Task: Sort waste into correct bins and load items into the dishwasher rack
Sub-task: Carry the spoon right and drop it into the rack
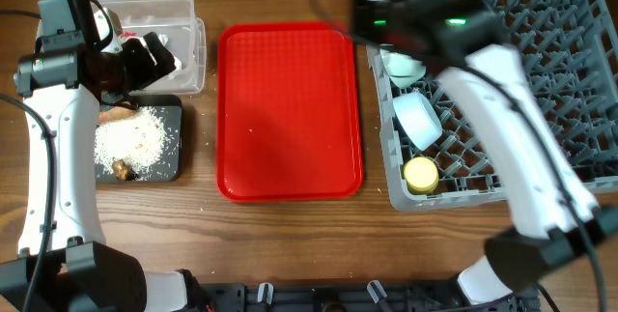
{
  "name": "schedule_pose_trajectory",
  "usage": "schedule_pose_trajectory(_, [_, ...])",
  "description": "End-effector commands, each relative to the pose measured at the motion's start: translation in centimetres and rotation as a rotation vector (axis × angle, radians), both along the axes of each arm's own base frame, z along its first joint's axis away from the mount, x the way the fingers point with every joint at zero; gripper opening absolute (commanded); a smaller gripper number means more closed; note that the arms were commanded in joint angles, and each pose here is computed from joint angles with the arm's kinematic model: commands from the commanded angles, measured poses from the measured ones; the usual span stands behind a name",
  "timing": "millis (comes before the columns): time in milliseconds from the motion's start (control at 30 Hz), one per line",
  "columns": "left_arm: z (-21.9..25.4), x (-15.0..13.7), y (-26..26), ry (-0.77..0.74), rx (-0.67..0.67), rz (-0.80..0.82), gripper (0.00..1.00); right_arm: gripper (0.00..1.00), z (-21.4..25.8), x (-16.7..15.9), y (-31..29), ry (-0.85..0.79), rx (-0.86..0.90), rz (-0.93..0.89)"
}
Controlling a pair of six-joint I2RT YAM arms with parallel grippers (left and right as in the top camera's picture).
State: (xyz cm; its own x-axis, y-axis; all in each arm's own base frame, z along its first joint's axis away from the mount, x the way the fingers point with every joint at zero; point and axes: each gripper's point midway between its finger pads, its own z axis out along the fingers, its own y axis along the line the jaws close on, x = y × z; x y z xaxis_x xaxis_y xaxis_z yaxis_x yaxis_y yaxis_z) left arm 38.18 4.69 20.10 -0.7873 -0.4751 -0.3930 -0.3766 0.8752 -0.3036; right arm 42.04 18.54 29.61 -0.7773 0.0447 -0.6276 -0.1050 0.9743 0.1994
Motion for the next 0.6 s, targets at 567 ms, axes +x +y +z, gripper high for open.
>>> schedule_pose_trajectory(567, [0.4,0.1,0.2,-0.011,0.007,0.001,1.0,0.04,-12.6,-8.6,-21.5,0.532,0.19,-1.254])
